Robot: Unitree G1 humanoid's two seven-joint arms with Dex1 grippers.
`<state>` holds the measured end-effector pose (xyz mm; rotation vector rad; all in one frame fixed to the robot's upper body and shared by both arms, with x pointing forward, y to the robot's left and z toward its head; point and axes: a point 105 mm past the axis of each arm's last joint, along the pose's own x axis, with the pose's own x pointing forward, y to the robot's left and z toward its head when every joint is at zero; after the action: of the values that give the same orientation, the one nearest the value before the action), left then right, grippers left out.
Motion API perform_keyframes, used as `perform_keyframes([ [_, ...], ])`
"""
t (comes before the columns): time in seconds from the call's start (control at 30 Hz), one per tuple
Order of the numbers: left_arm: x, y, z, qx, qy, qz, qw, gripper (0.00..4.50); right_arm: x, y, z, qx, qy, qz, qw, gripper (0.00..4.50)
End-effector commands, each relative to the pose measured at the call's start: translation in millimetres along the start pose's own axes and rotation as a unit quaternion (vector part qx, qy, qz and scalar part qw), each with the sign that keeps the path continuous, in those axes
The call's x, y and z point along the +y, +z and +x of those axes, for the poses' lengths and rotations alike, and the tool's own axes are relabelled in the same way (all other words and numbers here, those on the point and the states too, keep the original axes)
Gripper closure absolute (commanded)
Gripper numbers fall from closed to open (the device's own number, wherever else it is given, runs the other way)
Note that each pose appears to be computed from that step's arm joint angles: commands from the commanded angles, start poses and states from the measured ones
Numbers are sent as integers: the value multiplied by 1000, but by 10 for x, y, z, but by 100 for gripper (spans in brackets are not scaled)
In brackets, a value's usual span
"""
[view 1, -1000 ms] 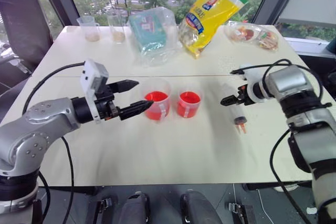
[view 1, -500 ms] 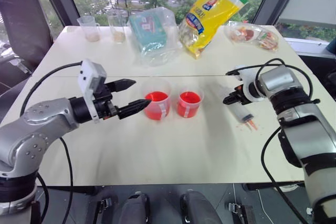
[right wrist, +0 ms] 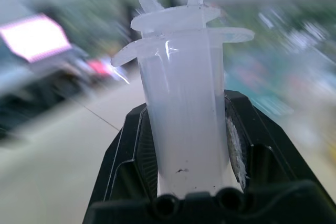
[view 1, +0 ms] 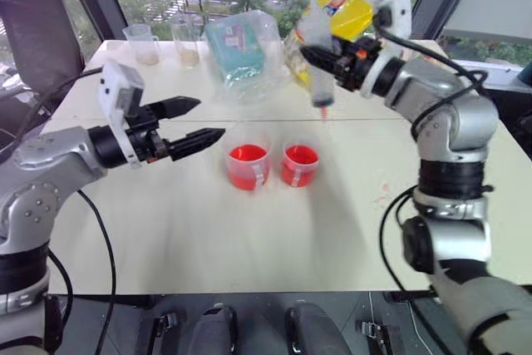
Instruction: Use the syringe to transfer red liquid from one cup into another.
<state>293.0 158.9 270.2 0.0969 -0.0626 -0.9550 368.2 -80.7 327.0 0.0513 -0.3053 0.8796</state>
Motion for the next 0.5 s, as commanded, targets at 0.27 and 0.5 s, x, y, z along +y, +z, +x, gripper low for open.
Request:
perform_keyframes([
  [0.27,15,254,-32,-13,-15,34,999,0,648,-206,151,-119,96,54,987,312],
  [0.5,-70,312,10,-17,-41,28,999,0,759,-757,140,-84,94,19,992,312],
])
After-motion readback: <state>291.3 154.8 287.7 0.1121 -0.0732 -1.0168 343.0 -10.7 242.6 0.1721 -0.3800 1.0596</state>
